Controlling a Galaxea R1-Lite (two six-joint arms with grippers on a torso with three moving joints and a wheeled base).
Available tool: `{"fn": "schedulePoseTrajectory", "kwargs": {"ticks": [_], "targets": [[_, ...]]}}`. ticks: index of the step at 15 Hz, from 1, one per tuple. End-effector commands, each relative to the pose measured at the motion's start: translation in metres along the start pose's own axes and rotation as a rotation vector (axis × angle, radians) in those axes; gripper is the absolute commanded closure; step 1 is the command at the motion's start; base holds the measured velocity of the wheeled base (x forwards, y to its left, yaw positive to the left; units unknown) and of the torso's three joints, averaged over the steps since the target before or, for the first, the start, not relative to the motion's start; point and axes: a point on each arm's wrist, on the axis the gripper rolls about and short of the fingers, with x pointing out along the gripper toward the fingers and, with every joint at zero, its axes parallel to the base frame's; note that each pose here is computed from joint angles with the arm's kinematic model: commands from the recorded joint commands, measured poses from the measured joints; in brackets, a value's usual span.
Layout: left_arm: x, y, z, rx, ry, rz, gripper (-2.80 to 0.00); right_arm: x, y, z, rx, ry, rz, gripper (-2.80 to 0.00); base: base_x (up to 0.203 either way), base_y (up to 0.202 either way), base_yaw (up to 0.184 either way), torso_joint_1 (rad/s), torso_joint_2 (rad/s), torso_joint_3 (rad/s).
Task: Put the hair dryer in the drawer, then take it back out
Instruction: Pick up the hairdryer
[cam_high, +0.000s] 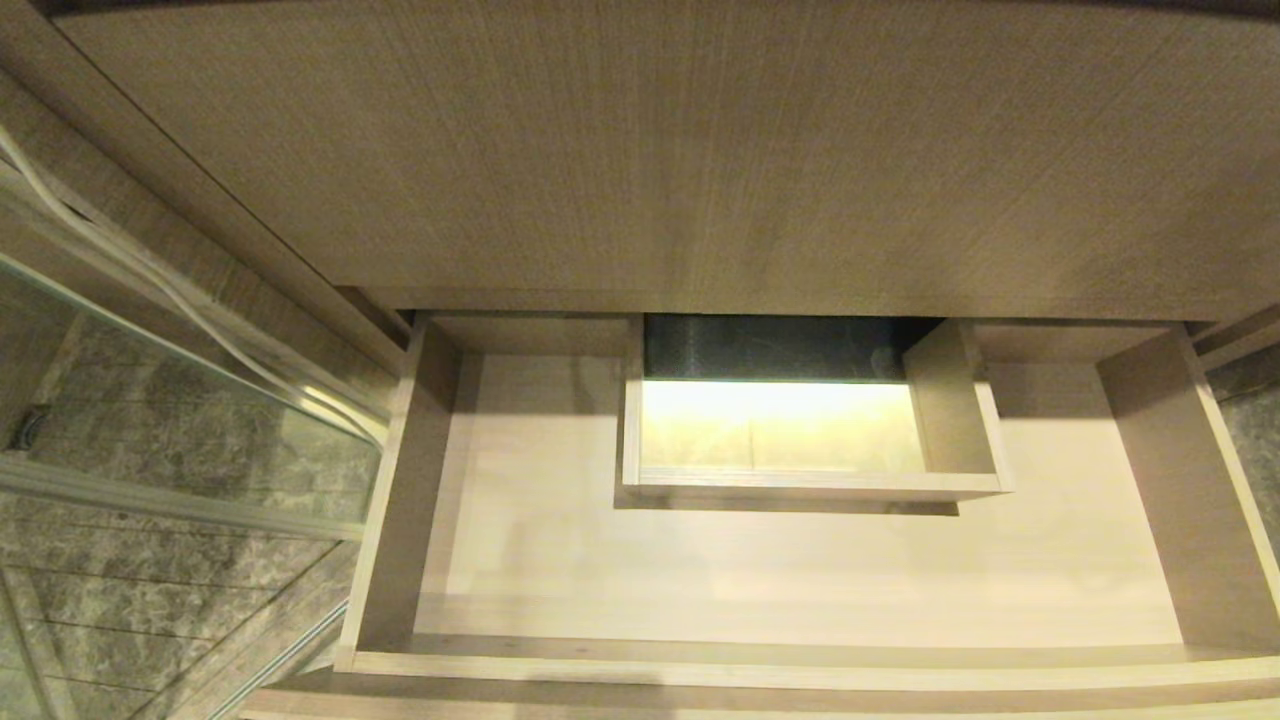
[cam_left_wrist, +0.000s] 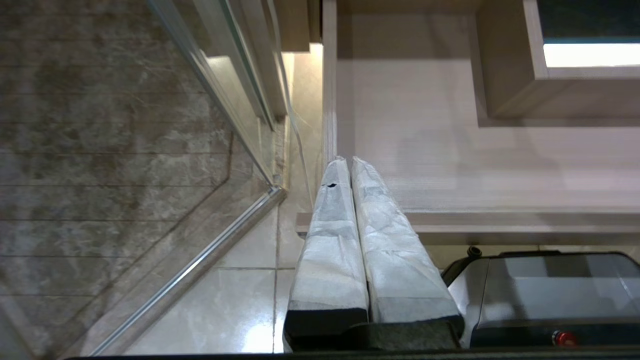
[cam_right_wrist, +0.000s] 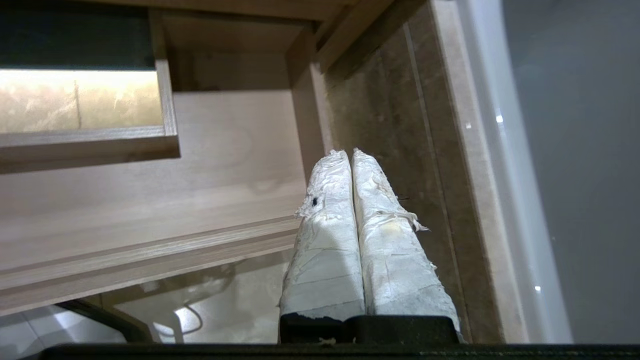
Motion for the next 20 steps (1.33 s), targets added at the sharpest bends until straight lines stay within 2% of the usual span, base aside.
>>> {"fn": "schedulePoseTrajectory", "kwargs": {"ticks": [1,5,15,20], "targets": [[0.0,0.0,0.0,0.0,0.0,0.0,0.0,-0.003,-0.001,-0.002,-0.001,0.01,-0.045,0.0,0.0,0.0,0.0,0.184,-0.44,-0.199],[0.0,0.0,0.0,0.0,0.0,-0.001,0.0,-0.005,-0.003,-0.001,0.004,0.005,-0.066,0.0,0.0,0.0,0.0,0.122,-0.48,-0.216],[0.0,0.0,0.0,0.0,0.0,-0.001,0.0,-0.003,-0.003,0.001,0.005,0.001,-0.067,0.0,0.0,0.0,0.0,0.327,-0.51,-0.245],[0.0,0.0,0.0,0.0,0.0,0.0,0.0,0.003,-0.003,0.011,0.012,-0.017,-0.071,0.0,0.0,0.0,0.0,0.296,-0.57,-0.278]]}}
